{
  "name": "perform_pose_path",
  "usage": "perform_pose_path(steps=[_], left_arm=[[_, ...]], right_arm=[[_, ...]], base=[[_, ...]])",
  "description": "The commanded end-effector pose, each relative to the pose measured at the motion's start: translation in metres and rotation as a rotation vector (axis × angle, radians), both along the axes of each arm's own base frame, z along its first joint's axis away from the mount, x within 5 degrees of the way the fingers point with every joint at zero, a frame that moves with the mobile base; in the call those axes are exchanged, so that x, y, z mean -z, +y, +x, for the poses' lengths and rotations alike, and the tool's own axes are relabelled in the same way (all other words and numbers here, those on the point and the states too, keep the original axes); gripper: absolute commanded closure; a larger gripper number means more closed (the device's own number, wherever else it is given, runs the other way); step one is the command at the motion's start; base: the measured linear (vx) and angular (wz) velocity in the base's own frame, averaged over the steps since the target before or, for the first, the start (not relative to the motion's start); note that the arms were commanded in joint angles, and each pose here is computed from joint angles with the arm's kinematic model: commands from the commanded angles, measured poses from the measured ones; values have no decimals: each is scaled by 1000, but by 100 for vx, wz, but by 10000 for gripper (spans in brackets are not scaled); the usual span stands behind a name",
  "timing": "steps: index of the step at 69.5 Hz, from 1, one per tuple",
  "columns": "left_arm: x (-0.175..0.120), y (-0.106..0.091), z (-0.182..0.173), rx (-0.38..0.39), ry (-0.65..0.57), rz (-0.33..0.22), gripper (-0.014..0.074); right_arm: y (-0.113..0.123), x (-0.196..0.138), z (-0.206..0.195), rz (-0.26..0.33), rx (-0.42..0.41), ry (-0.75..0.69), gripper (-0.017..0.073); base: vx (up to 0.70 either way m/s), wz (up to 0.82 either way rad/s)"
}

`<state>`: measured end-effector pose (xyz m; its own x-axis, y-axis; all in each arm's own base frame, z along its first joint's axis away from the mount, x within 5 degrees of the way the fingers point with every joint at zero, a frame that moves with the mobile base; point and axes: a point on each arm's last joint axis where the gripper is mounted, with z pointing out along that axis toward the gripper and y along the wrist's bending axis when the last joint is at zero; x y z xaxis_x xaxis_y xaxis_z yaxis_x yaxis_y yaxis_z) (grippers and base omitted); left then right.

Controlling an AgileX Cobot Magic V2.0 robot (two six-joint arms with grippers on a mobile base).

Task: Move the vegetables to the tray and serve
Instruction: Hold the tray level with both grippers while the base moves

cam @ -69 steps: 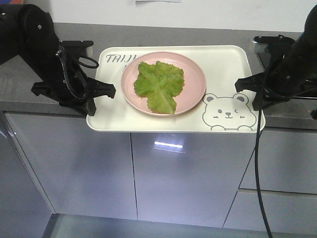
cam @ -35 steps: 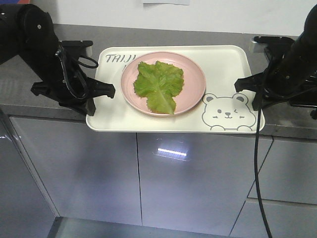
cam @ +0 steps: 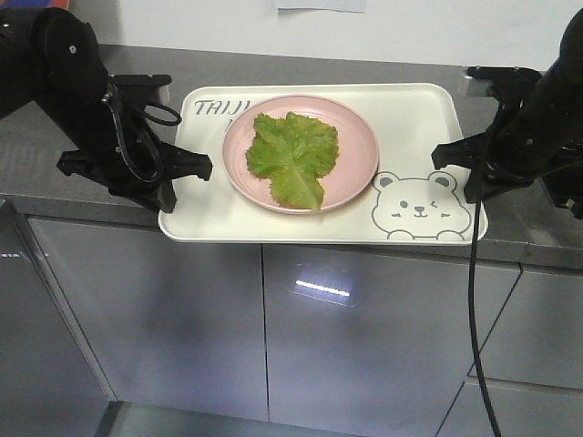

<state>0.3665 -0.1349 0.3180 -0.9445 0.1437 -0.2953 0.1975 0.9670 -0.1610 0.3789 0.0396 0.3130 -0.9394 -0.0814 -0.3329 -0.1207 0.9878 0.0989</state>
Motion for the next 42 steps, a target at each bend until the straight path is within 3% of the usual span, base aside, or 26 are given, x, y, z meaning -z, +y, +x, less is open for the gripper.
perform_pose_path(steps=[1,42], left_arm=[[-37,-11,-11,34,-121,-127,600],[-37,-11,-11,34,-121,-127,600]], right_arm=[[9,-33,-6,73,-29,-140,566],[9,-33,-6,73,-29,-140,566]], base=[[4,3],[4,3]])
